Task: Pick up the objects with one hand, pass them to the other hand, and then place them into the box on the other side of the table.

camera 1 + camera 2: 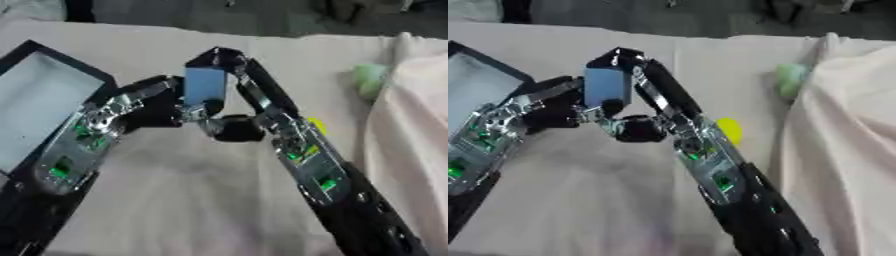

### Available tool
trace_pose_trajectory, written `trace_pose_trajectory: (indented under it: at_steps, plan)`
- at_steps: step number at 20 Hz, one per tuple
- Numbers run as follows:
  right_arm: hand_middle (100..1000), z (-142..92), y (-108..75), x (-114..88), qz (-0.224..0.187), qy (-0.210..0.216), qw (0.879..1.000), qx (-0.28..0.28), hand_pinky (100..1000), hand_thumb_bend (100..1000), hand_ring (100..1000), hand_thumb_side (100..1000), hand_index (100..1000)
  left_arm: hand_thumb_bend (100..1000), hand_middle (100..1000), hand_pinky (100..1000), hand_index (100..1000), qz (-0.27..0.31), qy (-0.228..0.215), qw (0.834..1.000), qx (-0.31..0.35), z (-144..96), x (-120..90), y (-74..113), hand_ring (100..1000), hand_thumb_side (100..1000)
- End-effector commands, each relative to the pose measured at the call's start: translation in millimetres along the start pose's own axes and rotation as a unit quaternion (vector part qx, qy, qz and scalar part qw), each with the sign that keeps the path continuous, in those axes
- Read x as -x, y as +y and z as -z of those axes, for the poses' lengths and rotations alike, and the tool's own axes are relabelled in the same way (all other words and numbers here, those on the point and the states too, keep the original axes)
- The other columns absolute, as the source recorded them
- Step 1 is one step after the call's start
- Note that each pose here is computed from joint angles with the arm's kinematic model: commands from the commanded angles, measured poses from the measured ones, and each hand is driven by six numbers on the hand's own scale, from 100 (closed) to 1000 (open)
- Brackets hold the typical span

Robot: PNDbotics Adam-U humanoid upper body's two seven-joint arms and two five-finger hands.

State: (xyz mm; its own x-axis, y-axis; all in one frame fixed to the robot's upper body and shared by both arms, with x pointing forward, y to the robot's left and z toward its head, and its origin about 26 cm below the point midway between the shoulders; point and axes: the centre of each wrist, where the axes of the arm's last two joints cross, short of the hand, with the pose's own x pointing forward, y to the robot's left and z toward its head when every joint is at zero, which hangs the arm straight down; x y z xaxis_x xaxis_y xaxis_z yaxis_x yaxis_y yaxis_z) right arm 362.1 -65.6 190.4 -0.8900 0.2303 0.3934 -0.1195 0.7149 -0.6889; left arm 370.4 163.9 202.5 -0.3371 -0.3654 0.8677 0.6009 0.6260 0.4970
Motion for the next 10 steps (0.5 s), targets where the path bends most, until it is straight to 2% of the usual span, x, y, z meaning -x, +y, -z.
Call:
trace_pose_trajectory:
  at_steps: [1, 3, 9, 10]
  plan:
    - [420, 7.1, -3.6, -11.4, 0.002, -0.025, 1.0, 0.002, 662, 100, 495, 100, 536, 100, 718, 812, 561, -0.035, -0.006, 0.999, -0.037, -2.2, -2.4, 9.8, 915, 410]
    - [421, 7.1, -3.7, -11.5, 0.003, -0.024, 1.0, 0.002, 662, 100, 495, 100, 536, 100, 690, 797, 534, -0.06, -0.005, 0.998, -0.035, -1.3, -1.3, 8.3, 897, 352]
    - [446, 5.8, -3.1, -8.6, -0.004, -0.011, 1.0, -0.017, 670, 100, 518, 100, 567, 100, 606, 759, 458, -0.126, -0.009, 0.991, -0.035, -0.8, 0.0, 7.8, 848, 271]
    - [459, 5.6, -3.1, -8.0, -0.005, -0.008, 1.0, -0.022, 683, 100, 534, 100, 592, 100, 577, 744, 430, -0.135, -0.008, 0.99, -0.038, -0.8, 0.1, 7.9, 826, 222]
